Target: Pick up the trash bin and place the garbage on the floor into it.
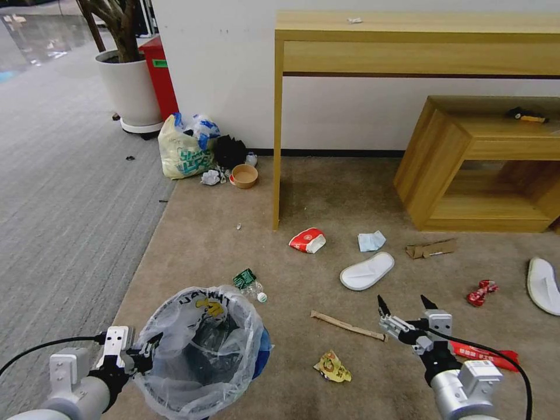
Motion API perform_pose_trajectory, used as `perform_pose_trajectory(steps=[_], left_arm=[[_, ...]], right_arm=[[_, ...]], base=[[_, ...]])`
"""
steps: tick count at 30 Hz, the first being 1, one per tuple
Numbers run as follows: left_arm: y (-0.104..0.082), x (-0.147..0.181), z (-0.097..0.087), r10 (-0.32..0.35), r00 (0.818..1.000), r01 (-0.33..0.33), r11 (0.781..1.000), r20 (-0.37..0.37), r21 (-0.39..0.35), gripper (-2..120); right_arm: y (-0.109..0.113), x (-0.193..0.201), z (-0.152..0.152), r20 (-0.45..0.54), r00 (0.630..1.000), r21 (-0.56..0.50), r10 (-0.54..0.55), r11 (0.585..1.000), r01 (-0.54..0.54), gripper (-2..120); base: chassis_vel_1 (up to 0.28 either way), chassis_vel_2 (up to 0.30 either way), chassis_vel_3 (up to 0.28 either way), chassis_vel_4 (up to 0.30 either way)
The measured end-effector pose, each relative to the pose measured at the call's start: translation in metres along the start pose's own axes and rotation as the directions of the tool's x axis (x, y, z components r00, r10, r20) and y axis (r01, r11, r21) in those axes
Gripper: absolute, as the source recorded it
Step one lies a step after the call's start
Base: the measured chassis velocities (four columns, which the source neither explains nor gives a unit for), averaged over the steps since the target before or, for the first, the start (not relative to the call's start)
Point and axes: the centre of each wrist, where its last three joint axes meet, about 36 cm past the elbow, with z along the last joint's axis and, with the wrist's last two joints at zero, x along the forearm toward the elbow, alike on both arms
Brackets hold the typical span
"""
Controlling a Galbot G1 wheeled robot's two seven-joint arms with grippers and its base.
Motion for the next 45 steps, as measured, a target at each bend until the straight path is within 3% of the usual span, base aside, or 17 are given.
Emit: perform_pose_trajectory(steps=[10, 19, 29, 39, 45], left_arm=[[0.004, -0.006, -0.003, 0.007, 1.000, -0.007, 1.000, 0.003, -0.009, 0], [0.005, -0.007, -0.004, 0.022, 1.000, -0.022, 1.000, -0.001, -0.008, 0], [0.005, -0.007, -0.004, 0.029, 1.000, -0.029, 1.000, -0.006, -0.012, 0], [0.002, -0.004, -0.003, 0.026, 1.000, -0.026, 1.000, -0.009, -0.015, 0], [0.001, -0.002, -0.003, 0.019, 1.000, -0.019, 1.000, -0.006, -0.017, 0]], right_arm=[[-0.021, -0.013, 0.055, -0.188, 0.972, 0.036, -0.141, 0.988, 0.150, 100], [-0.028, -0.029, 0.105, -0.328, 0.929, 0.069, -0.169, 0.977, 0.202, 100], [-0.023, -0.052, 0.143, -0.420, 0.891, 0.049, -0.171, 0.976, 0.211, 100], [-0.018, -0.083, 0.160, -0.467, 0.859, 0.008, -0.208, 0.971, 0.240, 100], [-0.010, -0.097, 0.176, -0.498, 0.835, -0.001, -0.235, 0.963, 0.270, 94]], base=[[0.000, 0.000, 0.000, 0.000], [0.000, 0.000, 0.000, 0.000], [0.000, 0.000, 0.000, 0.000], [0.000, 0.000, 0.000, 0.000], [0.000, 0.000, 0.000, 0.000]])
